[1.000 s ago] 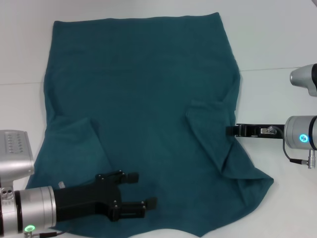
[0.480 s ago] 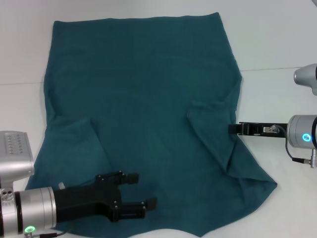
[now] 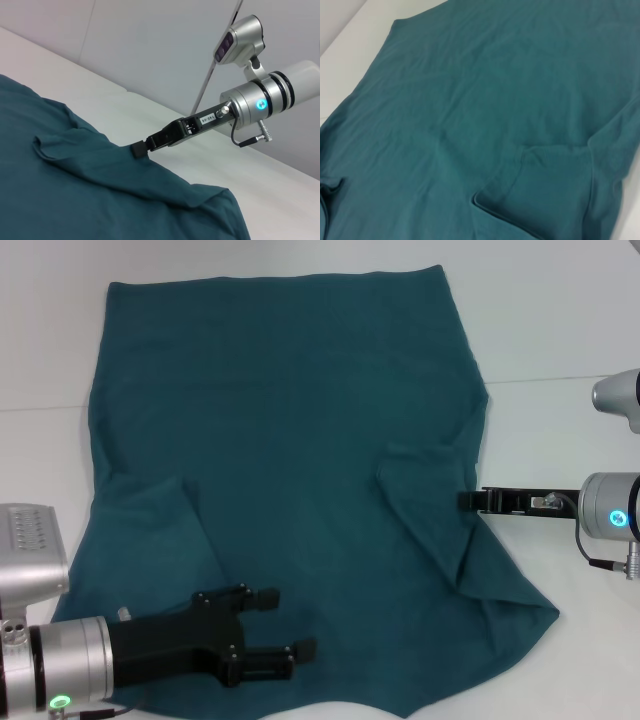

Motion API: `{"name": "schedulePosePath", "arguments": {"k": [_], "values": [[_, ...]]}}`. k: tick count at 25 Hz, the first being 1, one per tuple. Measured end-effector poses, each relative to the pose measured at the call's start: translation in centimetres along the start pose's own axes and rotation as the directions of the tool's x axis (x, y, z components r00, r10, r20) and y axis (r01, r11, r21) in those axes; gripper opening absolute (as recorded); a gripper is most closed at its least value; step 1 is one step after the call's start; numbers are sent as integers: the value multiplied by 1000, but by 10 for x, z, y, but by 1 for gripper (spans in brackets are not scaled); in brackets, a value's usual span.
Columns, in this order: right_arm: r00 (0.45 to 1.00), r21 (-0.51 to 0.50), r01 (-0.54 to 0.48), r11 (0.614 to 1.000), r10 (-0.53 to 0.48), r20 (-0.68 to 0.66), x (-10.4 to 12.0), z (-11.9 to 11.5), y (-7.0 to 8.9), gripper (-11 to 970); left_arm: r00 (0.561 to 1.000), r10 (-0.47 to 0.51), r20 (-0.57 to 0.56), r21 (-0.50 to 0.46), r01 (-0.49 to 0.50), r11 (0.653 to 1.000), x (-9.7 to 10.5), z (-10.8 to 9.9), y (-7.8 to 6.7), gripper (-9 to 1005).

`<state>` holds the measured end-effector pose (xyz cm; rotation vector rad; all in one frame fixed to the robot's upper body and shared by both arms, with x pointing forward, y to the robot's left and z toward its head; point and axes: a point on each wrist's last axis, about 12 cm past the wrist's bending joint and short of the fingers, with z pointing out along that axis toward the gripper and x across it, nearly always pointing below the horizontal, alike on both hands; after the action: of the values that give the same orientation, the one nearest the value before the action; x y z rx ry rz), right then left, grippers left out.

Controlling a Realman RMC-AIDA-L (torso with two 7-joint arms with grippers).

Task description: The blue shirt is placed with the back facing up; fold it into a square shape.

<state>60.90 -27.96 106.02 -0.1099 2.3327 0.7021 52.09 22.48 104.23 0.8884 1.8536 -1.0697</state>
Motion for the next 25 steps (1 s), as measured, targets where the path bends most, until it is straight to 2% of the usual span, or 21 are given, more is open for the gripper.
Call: {"name": "schedulePosePath", "arguments": {"k": [8,25], "values": [[1000,1,5,1000,-5,2,-2,-1,0,107,1000,2,-3,-7,-2,1000,-1,0,1,922],[1000,-2,16,1000,-16,-1,-4,-1,1,99,1000,4,-3,-9,-4,1000,-1,0,2,922]]}}
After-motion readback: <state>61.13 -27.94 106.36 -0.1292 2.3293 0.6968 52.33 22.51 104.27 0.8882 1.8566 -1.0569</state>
